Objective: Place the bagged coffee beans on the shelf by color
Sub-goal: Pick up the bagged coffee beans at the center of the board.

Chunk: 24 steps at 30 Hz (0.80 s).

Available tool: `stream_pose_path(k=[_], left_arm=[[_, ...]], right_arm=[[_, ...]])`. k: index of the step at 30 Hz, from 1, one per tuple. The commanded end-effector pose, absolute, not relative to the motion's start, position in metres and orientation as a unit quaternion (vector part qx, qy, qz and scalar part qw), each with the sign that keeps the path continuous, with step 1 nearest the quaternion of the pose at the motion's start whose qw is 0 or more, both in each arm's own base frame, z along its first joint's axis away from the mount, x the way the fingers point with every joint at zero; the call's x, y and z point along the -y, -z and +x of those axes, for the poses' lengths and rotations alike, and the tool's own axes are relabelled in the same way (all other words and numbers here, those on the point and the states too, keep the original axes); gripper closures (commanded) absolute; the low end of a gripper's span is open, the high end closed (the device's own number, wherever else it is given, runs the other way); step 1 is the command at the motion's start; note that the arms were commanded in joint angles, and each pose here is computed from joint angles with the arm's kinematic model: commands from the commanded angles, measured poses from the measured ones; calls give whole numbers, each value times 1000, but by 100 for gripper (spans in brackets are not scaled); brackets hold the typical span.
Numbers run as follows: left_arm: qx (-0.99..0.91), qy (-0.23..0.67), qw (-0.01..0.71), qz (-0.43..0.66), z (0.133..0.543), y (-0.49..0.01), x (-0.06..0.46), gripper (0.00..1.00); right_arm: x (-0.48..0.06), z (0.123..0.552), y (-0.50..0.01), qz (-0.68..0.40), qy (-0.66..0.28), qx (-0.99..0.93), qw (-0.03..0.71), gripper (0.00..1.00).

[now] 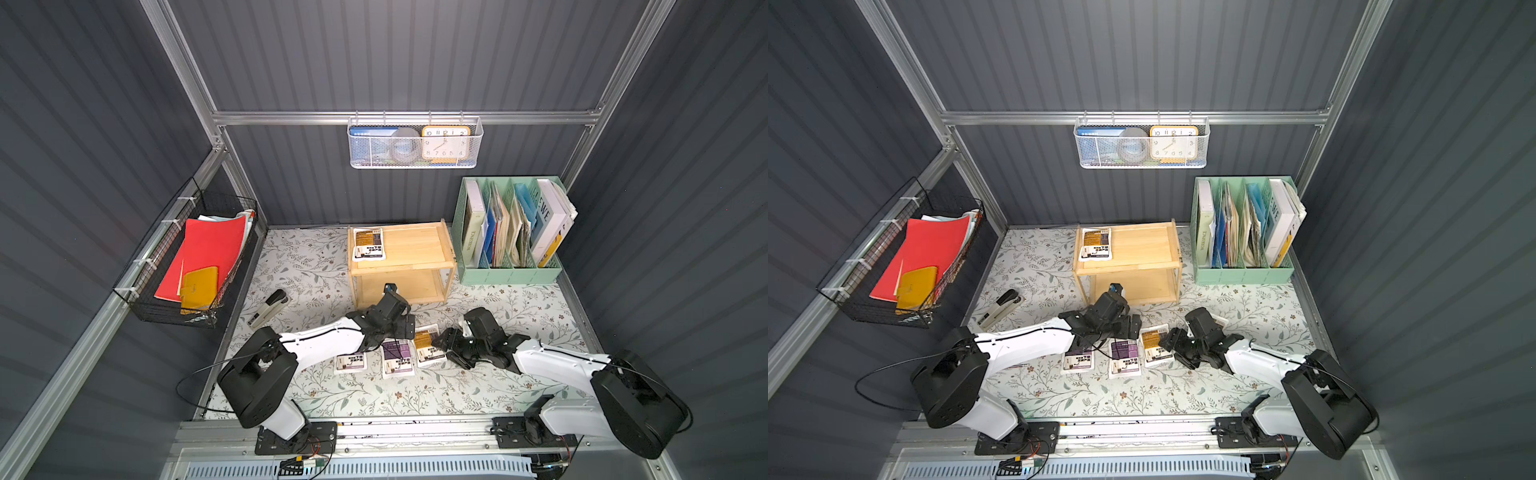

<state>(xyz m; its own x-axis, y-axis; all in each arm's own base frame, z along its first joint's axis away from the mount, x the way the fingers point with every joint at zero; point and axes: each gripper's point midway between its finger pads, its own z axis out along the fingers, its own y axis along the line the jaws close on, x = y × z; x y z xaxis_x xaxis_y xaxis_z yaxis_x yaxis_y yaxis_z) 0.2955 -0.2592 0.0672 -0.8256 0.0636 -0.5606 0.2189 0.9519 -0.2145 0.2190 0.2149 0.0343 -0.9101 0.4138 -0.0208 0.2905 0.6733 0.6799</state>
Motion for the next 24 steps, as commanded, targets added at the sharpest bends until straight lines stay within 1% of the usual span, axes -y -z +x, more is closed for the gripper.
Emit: stream_pose_path(k=[1, 17, 24], left_arm=[[-954, 100, 264, 98, 286, -53, 254, 0], [-959, 81, 249, 108, 293, -33, 268, 0], [-966, 36, 236, 97, 294, -21, 260, 0]], right_arm=[[-201, 201, -7, 202, -314, -926, 55, 29], [-196, 194, 3, 208, -305, -928, 48, 29], [-196, 193, 5, 208, -304, -928, 44, 30]])
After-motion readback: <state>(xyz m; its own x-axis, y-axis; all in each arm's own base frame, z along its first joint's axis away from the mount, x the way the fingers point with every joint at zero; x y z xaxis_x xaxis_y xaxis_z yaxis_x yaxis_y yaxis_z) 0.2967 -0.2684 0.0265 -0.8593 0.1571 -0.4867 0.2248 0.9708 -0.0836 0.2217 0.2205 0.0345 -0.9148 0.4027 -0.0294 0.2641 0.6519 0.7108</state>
